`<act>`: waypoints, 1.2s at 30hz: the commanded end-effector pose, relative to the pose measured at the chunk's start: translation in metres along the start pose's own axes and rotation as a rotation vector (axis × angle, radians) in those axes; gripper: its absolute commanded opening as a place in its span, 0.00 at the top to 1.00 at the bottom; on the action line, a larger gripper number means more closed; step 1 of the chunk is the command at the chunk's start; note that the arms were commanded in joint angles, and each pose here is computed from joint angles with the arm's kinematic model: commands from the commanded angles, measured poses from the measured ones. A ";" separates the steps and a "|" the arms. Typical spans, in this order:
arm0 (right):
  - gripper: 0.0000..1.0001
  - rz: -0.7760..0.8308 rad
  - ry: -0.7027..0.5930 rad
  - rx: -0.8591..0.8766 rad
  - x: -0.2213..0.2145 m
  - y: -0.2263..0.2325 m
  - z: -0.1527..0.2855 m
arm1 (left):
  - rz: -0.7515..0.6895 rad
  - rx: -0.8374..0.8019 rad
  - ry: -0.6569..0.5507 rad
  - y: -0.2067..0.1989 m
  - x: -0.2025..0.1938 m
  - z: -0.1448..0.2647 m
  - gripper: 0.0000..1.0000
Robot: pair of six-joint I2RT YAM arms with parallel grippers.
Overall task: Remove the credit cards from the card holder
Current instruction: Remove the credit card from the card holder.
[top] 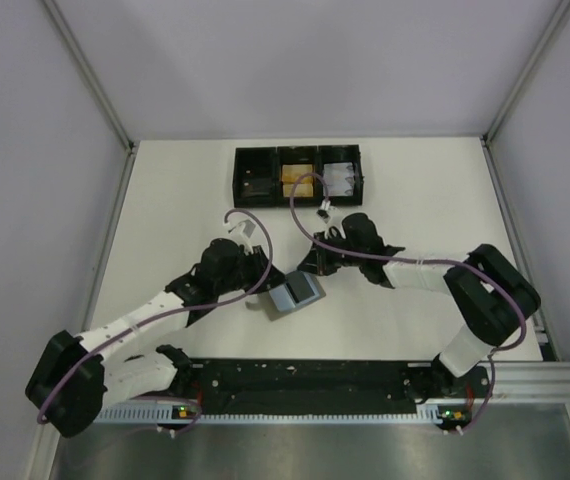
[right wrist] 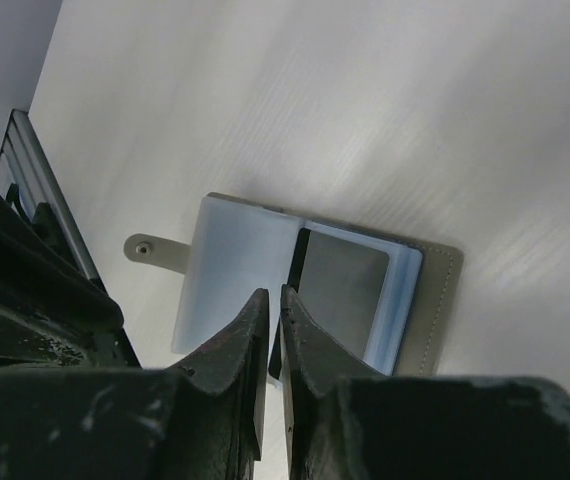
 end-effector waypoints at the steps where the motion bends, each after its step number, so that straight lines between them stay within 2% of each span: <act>1: 0.92 -0.040 -0.019 0.107 0.002 0.004 -0.008 | 0.019 -0.052 -0.058 -0.010 0.014 -0.016 0.78; 5: 0.93 -0.102 0.012 0.078 -0.010 -0.015 -0.010 | 0.045 0.028 -0.032 0.015 -0.005 -0.021 0.90; 11: 0.94 -0.206 0.051 0.060 -0.026 -0.030 -0.013 | 0.129 0.136 0.030 0.055 -0.041 -0.026 1.00; 18: 0.95 -0.257 0.069 0.026 -0.035 -0.042 -0.019 | 0.146 0.266 0.031 0.086 -0.052 -0.029 1.00; 26: 0.96 -0.270 0.055 -0.002 -0.037 -0.047 -0.020 | 0.106 0.359 -0.012 0.114 -0.026 -0.030 1.00; 30: 0.96 -0.292 0.043 0.013 -0.038 -0.046 -0.020 | 0.078 0.283 -0.011 0.096 -0.010 -0.037 1.00; 36: 0.96 -0.295 0.035 0.028 -0.038 -0.045 -0.021 | 0.079 0.066 -0.041 0.041 0.006 -0.036 0.89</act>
Point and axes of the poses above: each gripper's point midway between its finger pads, its own z axis back along the fingers, its own y axis along the line the jaws close on, x = y × z, the point moved 2 cm from there along z, back along the fingers, and after that the axes turned 5 degrees about -z, right-handed, at the moved point
